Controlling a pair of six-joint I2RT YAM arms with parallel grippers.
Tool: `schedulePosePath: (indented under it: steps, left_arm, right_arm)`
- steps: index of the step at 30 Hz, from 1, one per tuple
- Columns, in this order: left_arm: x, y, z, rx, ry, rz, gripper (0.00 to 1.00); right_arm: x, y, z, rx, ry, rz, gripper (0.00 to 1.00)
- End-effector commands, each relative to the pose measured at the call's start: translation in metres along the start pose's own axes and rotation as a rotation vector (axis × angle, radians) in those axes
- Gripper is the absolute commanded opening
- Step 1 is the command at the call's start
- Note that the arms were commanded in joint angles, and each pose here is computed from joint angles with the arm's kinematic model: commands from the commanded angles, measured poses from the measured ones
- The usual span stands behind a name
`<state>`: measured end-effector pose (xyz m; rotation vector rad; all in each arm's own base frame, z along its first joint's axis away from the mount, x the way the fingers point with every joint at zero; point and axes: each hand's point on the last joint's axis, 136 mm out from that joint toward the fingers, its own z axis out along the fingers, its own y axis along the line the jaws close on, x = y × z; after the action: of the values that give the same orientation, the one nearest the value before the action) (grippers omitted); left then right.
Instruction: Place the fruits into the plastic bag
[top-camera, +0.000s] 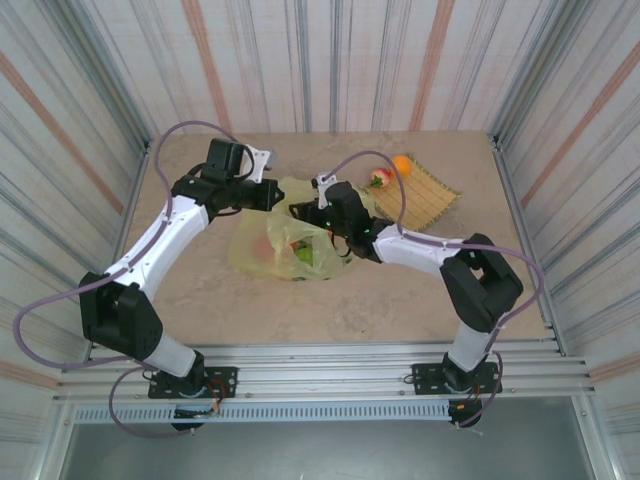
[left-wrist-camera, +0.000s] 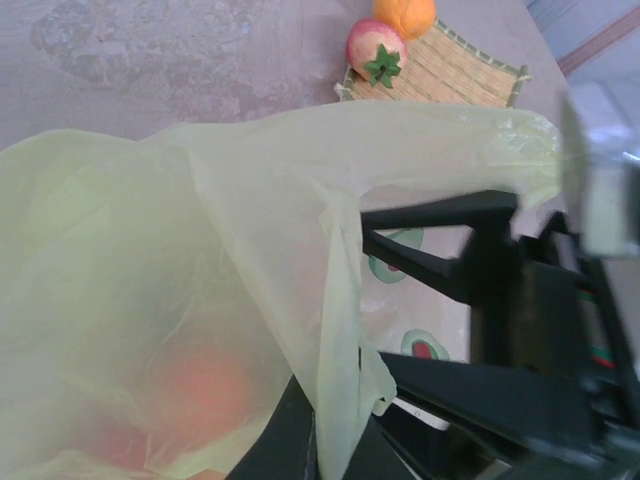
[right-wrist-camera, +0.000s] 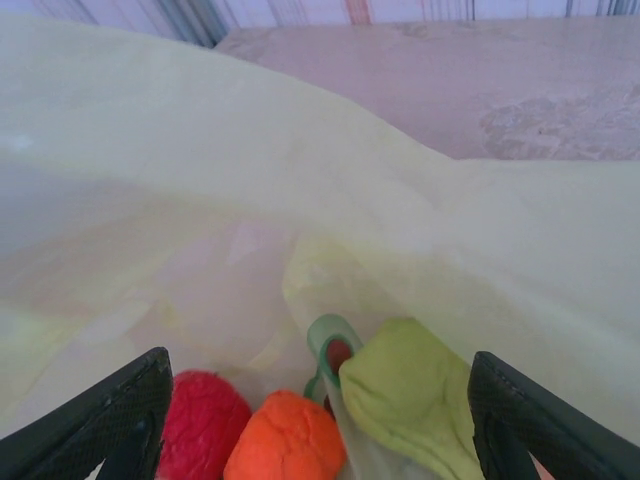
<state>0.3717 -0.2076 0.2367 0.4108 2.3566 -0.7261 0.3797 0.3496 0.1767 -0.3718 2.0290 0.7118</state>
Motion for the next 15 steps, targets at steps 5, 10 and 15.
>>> schedulePosePath:
  steps: [5, 10, 15]
  left_arm:
    - [-0.009, 0.001, -0.013, 0.022, -0.046, -0.033, 0.00]
    - [-0.010, 0.003, -0.014, 0.017, -0.053, -0.034, 0.00]
    - [-0.011, 0.004, -0.015, 0.022, -0.063, -0.041, 0.00]
  right_arm:
    - [-0.005, 0.010, -0.050, -0.082, 0.014, -0.076, 0.73]
    - [-0.018, -0.023, -0.084, 0.100, 0.011, -0.129, 0.72]
    - [-0.043, -0.041, -0.125, 0.155, -0.075, -0.165, 0.75]
